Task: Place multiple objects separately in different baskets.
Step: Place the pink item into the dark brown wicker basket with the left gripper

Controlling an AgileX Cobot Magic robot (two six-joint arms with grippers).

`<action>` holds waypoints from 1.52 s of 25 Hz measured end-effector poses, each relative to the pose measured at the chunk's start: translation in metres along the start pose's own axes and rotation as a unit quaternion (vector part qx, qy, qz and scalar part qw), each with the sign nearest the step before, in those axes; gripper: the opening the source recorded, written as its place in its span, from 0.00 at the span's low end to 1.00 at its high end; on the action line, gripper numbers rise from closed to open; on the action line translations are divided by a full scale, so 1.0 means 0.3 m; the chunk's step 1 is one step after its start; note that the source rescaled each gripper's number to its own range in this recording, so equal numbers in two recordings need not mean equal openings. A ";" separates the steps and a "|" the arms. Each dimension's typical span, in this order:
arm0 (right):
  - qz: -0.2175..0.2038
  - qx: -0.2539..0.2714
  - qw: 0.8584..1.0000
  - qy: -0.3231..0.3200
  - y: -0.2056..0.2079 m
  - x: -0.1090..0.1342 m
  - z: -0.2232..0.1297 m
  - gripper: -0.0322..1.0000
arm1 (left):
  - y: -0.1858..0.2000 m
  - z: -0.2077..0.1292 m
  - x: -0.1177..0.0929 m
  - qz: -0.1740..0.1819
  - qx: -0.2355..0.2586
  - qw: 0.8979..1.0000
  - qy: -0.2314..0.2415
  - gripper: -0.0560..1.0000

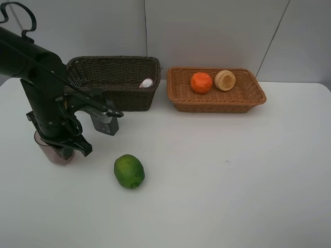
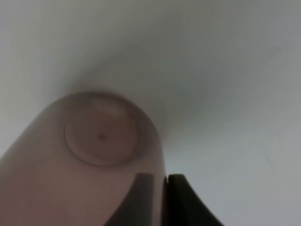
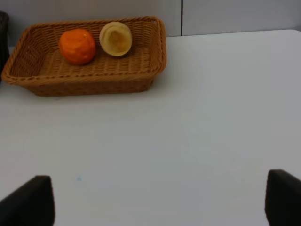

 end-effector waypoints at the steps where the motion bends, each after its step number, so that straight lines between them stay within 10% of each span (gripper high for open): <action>1: 0.000 0.000 1.000 0.000 0.000 0.000 0.000 0.97 | 0.003 -0.005 0.001 0.000 0.003 1.000 0.001 0.06; 24: 0.000 0.000 1.000 0.000 0.000 0.000 0.000 0.97 | 0.369 -0.017 0.014 -0.056 -0.125 0.988 0.070 0.06; 38: 0.000 0.000 1.000 0.000 0.000 0.000 0.000 0.97 | 0.773 0.410 0.139 -0.061 -0.379 0.917 0.103 0.06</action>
Point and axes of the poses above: a point on each arm's last joint axis where the gripper is mounted, y pointing back along that axis away from the gripper, x along the wrist's bending axis when the last joint is at zero, z = x × y, the point moved 10 cm from there along -y, pointing out along that axis toward the gripper, and after that the axes turned 12 degrees about y, right-handed, at the moved point
